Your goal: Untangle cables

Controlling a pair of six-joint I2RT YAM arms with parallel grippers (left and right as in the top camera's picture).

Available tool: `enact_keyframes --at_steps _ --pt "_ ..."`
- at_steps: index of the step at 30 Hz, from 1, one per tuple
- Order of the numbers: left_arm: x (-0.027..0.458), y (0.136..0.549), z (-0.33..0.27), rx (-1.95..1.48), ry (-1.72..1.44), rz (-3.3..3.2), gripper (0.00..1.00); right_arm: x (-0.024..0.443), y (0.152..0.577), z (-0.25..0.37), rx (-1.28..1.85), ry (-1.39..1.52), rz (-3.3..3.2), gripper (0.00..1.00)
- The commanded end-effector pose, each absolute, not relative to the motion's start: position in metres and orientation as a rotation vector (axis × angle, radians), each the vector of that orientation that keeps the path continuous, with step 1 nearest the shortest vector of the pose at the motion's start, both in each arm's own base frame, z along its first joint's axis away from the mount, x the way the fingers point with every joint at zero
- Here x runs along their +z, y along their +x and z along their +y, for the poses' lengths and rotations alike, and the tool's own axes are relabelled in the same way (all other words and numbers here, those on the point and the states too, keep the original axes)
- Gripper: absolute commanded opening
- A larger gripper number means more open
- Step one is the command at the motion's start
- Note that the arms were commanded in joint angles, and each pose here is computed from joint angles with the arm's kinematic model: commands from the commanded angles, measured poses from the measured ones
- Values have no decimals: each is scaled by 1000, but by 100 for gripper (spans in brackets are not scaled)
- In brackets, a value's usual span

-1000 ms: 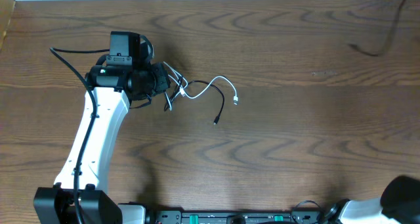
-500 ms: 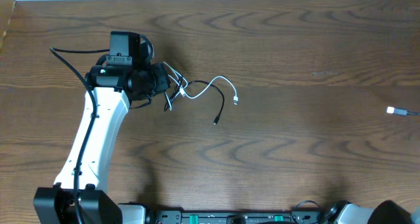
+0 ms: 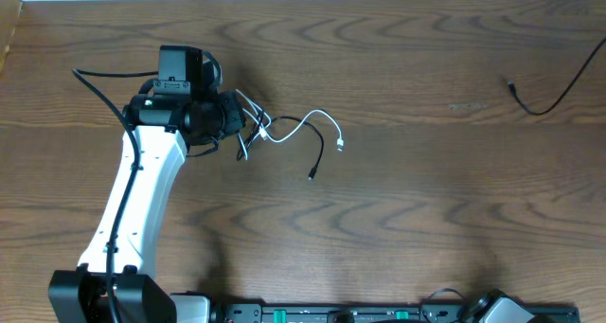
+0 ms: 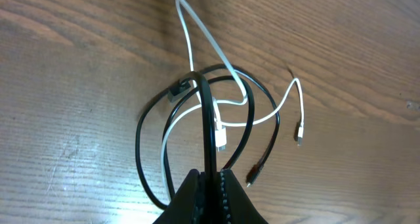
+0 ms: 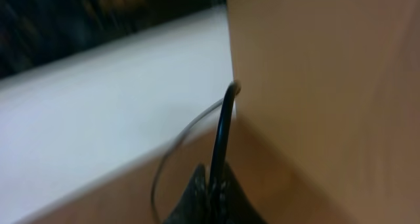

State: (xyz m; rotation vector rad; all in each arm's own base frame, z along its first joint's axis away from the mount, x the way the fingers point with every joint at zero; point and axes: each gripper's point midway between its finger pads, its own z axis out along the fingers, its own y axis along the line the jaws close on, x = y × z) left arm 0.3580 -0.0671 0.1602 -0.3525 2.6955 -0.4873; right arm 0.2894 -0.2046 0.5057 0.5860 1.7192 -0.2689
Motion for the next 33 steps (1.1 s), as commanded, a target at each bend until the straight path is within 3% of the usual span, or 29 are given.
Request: enact_keyframes --at_steps 1,6,15,20,26,33 --pt "154 354 -69 -497 -343 2722 8 484 266 -216 -337 704 1788 1" --pt "154 354 -69 -497 -343 2722 8 472 245 -212 -328 782 1849 1" --pt "154 354 -69 -497 -343 2722 8 526 209 -208 -411 832 1691 1" --pt "154 354 -69 -497 -343 2722 8 534 203 -205 -432 836 1672 1" --pt "154 354 -69 -491 -317 2723 8 517 205 -219 -458 898 1720 1" --pt "154 354 -69 -492 -317 2723 8 453 254 -260 -355 967 1915 1"
